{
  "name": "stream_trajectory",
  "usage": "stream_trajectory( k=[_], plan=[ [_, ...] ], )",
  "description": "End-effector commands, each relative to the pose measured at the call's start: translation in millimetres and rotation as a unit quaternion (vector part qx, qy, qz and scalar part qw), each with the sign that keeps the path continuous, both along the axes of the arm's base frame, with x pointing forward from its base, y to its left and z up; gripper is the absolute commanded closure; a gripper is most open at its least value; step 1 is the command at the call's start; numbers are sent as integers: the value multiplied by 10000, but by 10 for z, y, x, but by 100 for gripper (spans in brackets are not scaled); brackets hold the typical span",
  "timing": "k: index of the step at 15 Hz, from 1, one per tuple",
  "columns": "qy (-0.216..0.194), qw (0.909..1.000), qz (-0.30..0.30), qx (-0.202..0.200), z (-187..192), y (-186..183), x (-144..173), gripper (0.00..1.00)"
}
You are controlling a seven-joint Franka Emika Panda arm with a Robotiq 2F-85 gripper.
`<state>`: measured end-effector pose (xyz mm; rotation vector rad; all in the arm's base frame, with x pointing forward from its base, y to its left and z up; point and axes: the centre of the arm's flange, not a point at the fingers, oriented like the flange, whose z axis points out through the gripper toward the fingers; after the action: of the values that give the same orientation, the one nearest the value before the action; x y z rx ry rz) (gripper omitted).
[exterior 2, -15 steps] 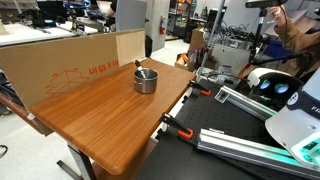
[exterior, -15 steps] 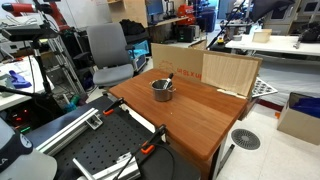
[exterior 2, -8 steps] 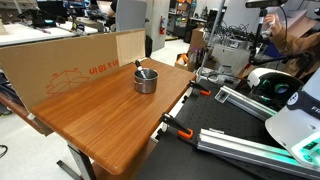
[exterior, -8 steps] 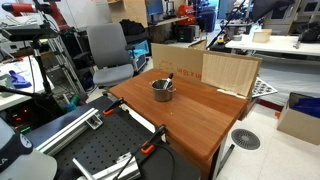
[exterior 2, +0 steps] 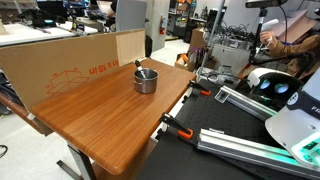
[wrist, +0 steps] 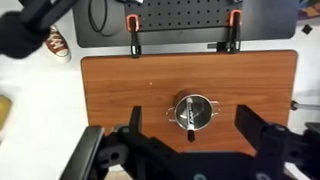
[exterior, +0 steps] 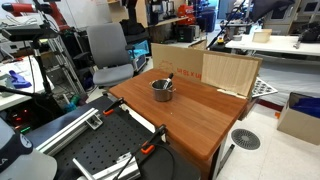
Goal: Take the marker from the cup and put it on the table
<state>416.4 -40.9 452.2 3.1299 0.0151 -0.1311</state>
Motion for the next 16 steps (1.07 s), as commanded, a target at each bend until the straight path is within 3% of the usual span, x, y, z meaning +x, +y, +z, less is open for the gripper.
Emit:
stream_trajectory(
  k=[1, 8, 16],
  plan=[
    [326, 9992, 125, -182, -320, 124, 316, 0],
    [553, 9965, 567, -270, -1049, 429, 682, 0],
    [319, 9969, 668, -256, -1682, 625, 1002, 0]
  ],
)
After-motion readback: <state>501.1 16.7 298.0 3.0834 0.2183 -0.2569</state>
